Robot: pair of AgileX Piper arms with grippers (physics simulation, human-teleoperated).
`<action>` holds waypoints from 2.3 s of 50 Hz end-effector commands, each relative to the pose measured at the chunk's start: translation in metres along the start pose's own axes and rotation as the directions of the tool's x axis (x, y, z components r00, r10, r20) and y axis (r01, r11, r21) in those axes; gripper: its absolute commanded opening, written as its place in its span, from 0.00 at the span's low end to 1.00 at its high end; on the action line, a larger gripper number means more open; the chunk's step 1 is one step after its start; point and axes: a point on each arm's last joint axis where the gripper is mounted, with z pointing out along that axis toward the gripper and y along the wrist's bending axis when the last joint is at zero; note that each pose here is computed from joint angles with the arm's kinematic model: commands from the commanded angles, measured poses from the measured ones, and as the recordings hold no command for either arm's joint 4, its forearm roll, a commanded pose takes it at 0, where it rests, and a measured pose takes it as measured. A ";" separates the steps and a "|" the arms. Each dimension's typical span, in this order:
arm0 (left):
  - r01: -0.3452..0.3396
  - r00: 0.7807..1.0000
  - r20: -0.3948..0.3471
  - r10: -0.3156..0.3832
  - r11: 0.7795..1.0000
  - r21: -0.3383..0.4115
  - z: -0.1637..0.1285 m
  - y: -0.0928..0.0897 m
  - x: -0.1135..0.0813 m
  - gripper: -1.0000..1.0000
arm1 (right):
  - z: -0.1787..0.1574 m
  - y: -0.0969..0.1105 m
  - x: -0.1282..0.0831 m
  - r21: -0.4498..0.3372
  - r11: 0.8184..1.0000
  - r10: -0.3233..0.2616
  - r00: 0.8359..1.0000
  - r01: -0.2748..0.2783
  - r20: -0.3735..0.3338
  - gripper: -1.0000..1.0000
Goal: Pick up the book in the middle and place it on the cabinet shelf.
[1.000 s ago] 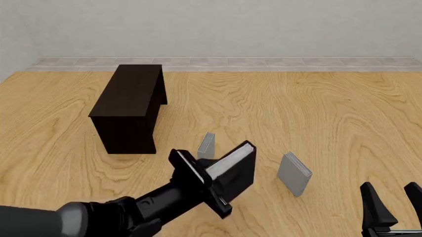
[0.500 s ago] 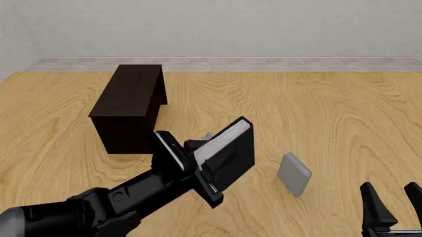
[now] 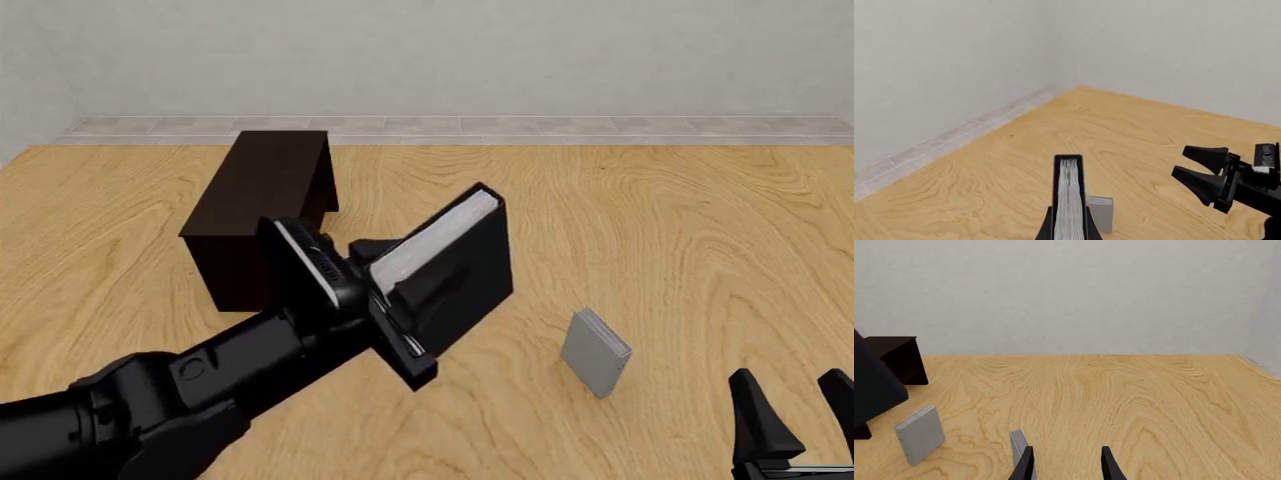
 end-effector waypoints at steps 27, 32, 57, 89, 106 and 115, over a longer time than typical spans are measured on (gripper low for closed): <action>-0.141 0.986 0.073 0.152 0.980 -0.142 -0.001 0.036 -0.038 0.00 | 0.000 0.000 0.000 0.000 1.000 0.000 1.000 0.000 0.000 1.00; -0.144 0.984 0.079 0.160 0.974 -0.175 0.002 0.045 -0.041 0.00 | 0.000 0.000 0.000 0.000 1.000 0.000 1.000 0.000 0.000 1.00; -0.348 0.918 0.085 0.387 0.890 -0.295 0.008 0.070 -0.050 0.00 | 0.000 0.000 0.000 0.000 1.000 0.000 1.000 0.000 0.000 1.00; -0.549 0.796 -0.046 0.604 0.689 -0.473 0.019 0.129 -0.045 0.00 | 0.000 0.000 0.000 0.000 1.000 0.000 1.000 0.000 0.000 1.00; -0.657 0.718 -0.158 0.678 0.584 -0.476 0.029 0.151 -0.016 0.00 | 0.000 0.000 0.000 0.000 1.000 0.000 1.000 0.000 0.000 1.00; -0.673 0.698 -0.186 0.692 0.544 -0.501 0.027 0.164 -0.017 0.00 | 0.000 0.000 0.000 0.000 1.000 0.000 1.000 0.000 0.000 1.00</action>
